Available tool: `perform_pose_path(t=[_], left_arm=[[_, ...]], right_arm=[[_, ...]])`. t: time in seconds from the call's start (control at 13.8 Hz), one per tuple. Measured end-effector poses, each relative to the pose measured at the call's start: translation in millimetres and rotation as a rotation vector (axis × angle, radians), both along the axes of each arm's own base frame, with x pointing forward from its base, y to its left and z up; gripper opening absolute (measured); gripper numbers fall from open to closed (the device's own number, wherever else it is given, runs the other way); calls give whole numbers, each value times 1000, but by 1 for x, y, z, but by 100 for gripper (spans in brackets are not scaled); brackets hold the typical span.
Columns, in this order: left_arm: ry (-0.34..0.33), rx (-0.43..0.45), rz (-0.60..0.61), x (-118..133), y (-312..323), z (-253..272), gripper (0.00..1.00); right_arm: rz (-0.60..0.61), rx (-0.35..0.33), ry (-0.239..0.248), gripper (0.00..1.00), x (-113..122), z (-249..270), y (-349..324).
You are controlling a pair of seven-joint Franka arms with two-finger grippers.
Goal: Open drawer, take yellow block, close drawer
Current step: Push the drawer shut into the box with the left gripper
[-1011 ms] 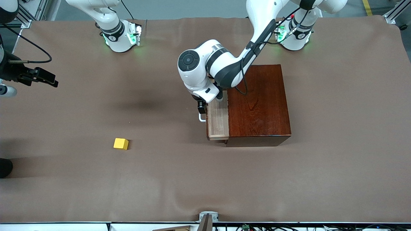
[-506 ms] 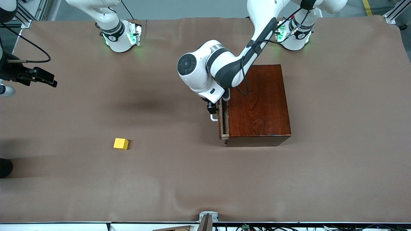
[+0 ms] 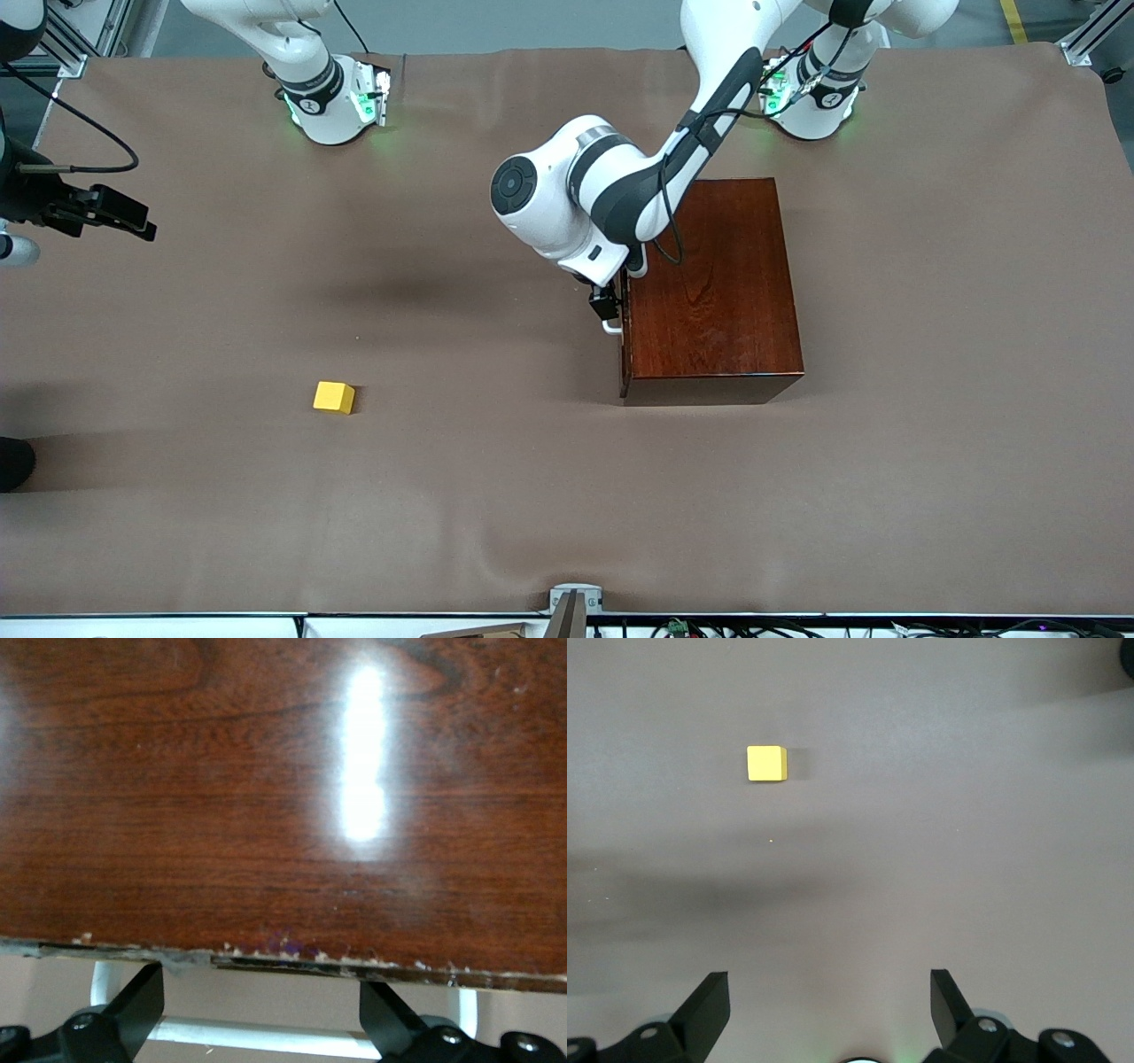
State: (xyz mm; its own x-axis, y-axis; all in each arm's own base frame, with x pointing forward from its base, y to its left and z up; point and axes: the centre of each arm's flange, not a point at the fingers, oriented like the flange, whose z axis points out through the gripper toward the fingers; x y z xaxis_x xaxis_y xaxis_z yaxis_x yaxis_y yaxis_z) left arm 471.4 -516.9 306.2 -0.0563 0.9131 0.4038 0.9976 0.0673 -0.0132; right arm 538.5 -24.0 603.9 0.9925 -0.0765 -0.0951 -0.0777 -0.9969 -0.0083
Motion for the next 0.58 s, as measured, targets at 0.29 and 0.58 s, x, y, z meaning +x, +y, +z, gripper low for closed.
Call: perform_pose_path(t=[0.29,0.58], left_arm=[[-13,16,-10,-3,-2,-1,100],[-34,-2,-13,-1,-5,14,100]], right_arm=[[-1,0,0,100,0,0,-1],[-1,0,0,100,0,0,-1]])
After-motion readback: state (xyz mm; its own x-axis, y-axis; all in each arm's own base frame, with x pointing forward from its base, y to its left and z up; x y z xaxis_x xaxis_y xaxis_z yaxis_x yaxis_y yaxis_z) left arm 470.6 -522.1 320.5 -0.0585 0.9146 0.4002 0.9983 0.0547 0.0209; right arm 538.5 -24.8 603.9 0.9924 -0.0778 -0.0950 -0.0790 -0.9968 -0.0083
